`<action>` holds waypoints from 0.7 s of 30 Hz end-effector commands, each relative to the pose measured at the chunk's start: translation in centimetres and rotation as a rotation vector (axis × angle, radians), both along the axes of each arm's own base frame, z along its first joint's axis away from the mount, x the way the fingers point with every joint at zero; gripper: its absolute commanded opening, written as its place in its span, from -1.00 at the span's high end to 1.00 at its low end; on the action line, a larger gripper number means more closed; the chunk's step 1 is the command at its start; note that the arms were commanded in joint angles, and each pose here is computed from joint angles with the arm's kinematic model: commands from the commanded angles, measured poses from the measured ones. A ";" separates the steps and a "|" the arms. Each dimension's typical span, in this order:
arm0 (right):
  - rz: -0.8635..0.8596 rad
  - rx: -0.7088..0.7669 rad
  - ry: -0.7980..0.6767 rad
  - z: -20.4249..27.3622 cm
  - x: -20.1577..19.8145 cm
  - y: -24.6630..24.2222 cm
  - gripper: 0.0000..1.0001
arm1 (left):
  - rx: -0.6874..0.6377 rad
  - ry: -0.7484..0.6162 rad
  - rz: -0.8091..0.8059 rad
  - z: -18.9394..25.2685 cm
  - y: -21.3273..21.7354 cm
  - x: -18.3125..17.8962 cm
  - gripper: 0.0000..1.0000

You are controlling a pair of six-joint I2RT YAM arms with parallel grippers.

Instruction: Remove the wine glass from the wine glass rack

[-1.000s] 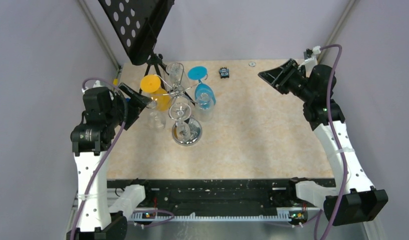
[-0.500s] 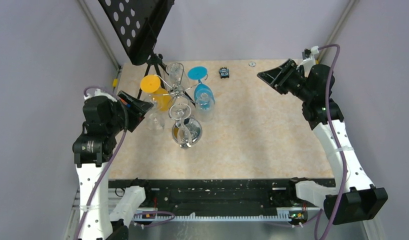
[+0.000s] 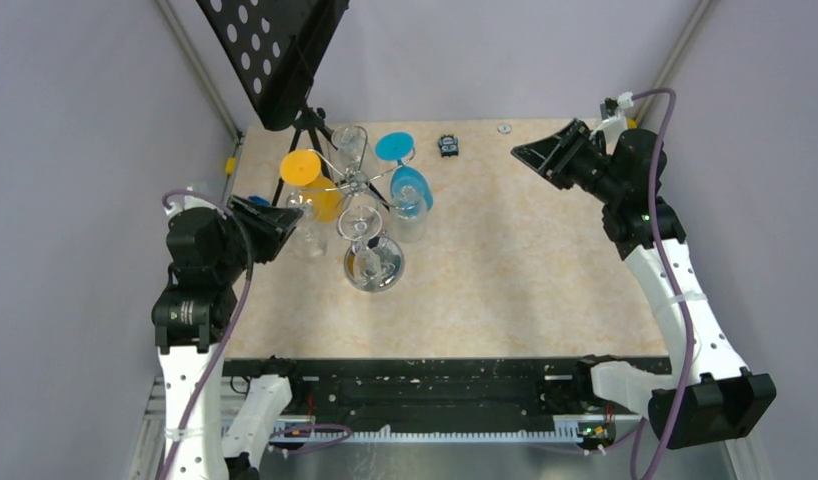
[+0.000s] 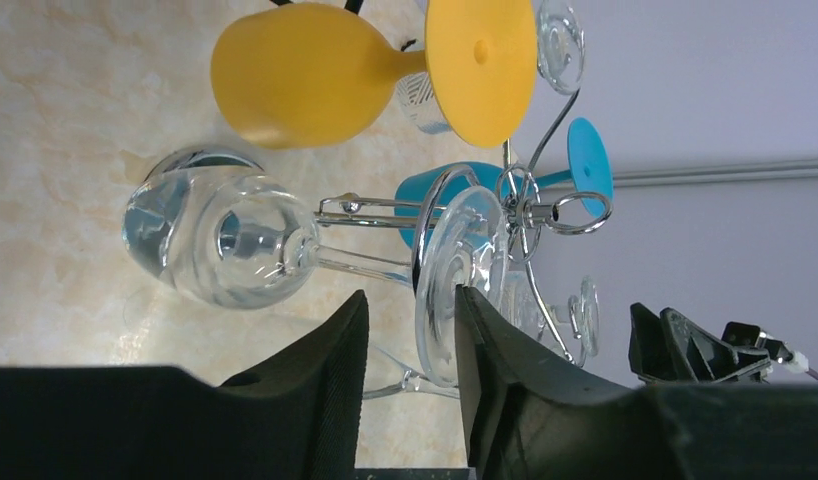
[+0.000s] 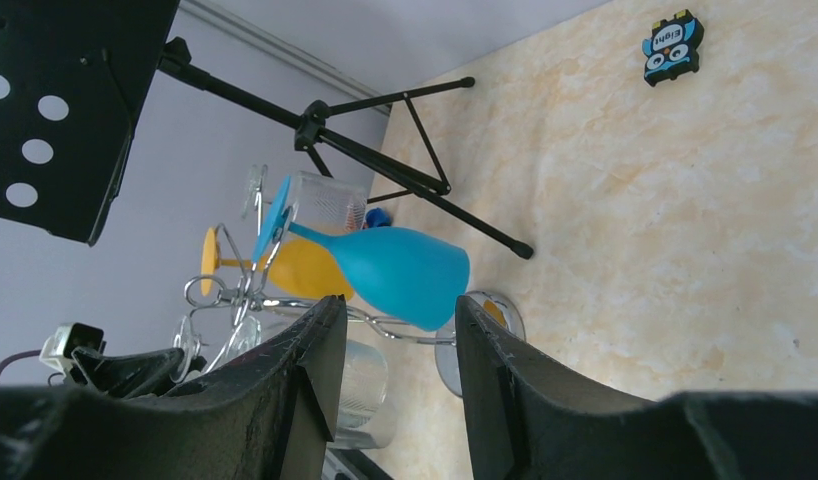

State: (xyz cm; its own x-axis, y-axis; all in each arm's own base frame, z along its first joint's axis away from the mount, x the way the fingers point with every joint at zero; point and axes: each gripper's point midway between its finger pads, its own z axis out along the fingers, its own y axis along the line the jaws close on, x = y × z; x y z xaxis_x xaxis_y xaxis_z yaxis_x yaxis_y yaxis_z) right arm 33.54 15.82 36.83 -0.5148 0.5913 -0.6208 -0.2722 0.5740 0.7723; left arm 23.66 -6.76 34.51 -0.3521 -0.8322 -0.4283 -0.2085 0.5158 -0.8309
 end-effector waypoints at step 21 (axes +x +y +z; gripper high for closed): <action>0.016 -0.006 -0.068 1.9 -0.4 0.4 0.10 | -0.010 -0.119 0.070 3.6 1.0 -0.2 1.00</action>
State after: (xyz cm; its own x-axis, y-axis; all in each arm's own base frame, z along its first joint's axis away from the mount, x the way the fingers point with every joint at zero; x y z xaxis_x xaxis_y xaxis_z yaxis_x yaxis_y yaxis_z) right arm 33.51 15.89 36.79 -0.5147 0.5860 -0.6258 -0.2764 0.5775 0.7682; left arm 23.54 -6.21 36.33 -0.2790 -0.8599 -0.4275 -0.1763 0.4835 -0.8574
